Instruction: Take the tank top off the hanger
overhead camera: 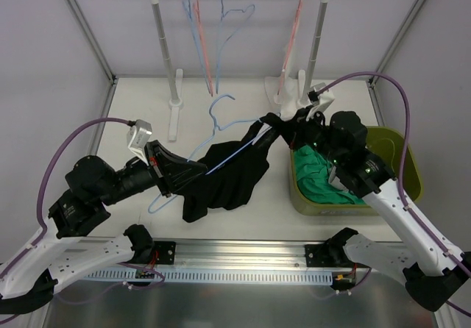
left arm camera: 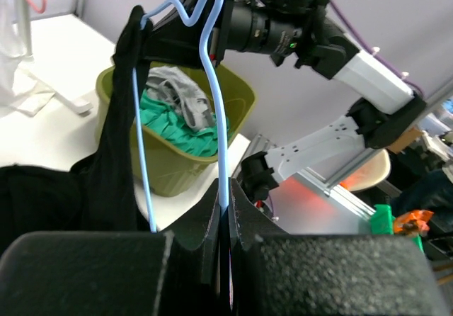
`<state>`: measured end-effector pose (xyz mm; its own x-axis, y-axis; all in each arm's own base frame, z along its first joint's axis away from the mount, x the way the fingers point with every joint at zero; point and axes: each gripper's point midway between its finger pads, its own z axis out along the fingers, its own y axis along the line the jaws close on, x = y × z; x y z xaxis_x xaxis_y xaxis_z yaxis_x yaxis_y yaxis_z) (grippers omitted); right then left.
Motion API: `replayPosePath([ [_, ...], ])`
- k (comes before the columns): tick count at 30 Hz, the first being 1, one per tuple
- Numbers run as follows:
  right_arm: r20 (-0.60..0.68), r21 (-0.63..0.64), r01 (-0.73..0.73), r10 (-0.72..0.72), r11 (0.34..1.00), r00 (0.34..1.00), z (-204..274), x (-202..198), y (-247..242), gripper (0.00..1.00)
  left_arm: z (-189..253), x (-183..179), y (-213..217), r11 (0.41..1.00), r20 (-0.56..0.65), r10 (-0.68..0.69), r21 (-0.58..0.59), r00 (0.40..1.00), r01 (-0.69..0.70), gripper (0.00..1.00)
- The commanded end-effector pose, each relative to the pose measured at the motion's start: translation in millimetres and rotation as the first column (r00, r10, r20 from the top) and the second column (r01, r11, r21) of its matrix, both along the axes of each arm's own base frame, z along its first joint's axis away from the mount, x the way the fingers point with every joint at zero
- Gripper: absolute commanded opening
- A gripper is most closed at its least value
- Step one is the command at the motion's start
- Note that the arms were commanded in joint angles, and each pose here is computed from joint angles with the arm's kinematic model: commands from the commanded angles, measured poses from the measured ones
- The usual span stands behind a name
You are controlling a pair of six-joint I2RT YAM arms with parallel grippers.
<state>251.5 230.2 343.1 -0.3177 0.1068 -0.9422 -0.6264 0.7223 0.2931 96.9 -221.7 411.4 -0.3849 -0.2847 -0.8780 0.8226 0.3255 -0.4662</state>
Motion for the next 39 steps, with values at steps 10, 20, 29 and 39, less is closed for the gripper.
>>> replayPosePath([
  [10, -0.044, -0.013, 0.295, -0.295, 0.955, 0.954, 2, 57, -70, 0.00, -6, 0, 5, 0.999, 0.016, 0.017, 0.044, 1.000, -0.018, 0.00],
  [20, -0.154, 0.011, 0.092, -0.089, 0.996, 0.984, -18, 45, -35, 0.00, 28, -14, -10, 0.994, 0.088, -0.111, 0.031, 0.990, 0.109, 0.00],
  [29, -0.192, 0.186, -0.219, 0.254, 0.958, 0.948, -16, -27, 9, 0.00, 114, -12, -31, 0.955, 0.506, -0.062, -0.220, 0.860, 0.198, 0.00],
  [39, -0.183, 0.149, -0.471, 0.492, 0.870, 0.851, -43, -126, 75, 0.00, 162, 17, -74, 0.842, 0.819, 0.277, -0.460, 0.503, 0.284, 0.00],
])
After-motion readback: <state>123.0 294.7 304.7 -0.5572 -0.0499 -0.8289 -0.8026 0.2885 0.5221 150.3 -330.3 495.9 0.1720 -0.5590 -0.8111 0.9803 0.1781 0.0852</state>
